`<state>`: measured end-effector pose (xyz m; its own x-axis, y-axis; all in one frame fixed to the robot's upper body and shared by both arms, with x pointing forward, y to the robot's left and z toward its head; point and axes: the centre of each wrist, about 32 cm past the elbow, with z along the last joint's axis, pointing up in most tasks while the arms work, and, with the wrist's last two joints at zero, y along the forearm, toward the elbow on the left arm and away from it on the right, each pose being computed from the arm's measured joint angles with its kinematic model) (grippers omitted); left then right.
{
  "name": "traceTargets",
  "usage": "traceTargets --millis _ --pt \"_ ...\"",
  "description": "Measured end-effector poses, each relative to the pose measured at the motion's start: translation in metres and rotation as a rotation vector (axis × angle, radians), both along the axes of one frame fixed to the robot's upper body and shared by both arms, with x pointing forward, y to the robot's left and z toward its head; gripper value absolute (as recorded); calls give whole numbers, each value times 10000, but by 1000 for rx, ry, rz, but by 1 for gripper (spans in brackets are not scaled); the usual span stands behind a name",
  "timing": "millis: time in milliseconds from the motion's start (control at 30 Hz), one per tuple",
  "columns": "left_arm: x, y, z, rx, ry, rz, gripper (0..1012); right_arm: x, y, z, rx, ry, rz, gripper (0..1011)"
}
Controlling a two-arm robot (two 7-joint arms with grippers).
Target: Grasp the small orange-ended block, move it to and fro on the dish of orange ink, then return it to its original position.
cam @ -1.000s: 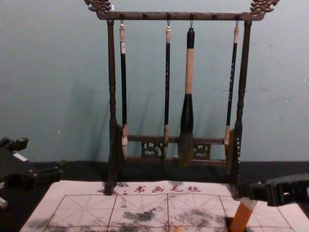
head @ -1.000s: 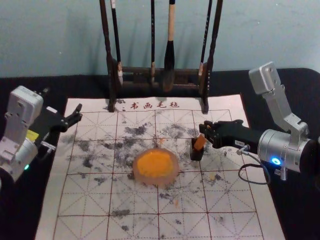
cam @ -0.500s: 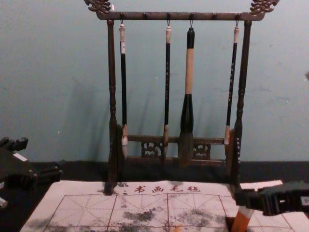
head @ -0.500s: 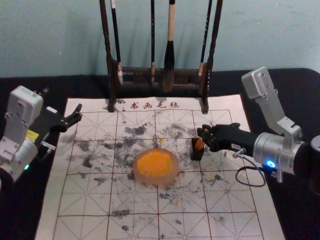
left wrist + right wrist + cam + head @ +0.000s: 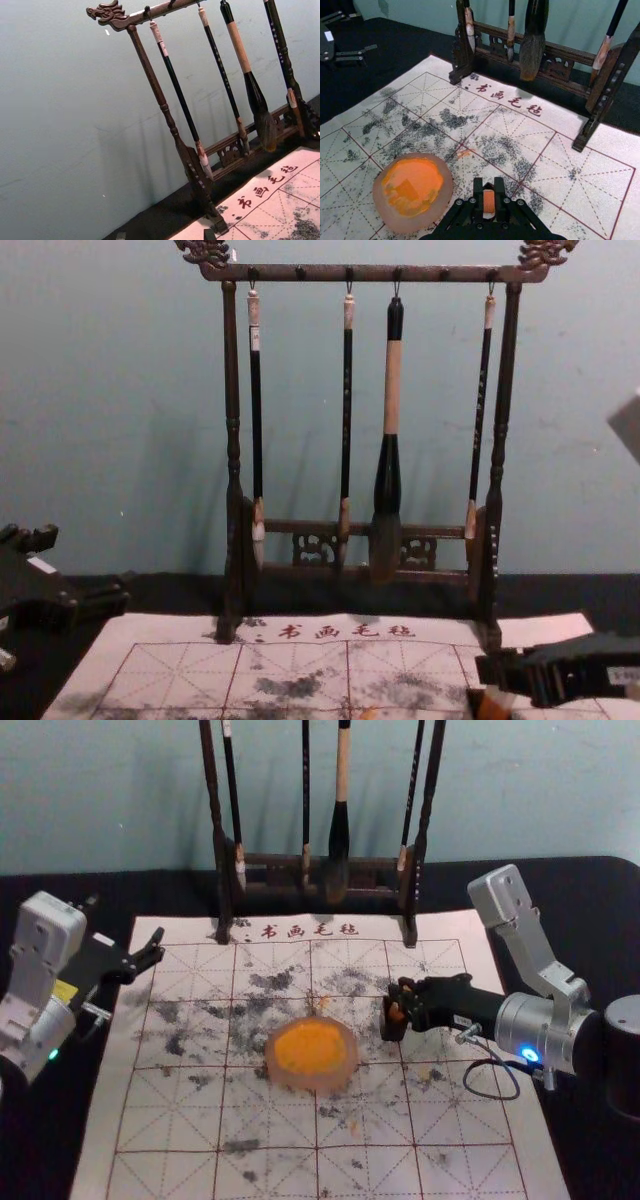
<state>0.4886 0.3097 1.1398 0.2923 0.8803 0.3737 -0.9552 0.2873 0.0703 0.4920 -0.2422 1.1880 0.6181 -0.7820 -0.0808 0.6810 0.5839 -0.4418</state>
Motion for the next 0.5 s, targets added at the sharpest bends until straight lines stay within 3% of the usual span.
traceTargets --millis 433,500 --pt "0 0 0 0 0 0 1001 -1 -4 7 2 0 1 129" --pt "0 0 0 0 0 0 1001 -2 -5 7 3 0 0 186"
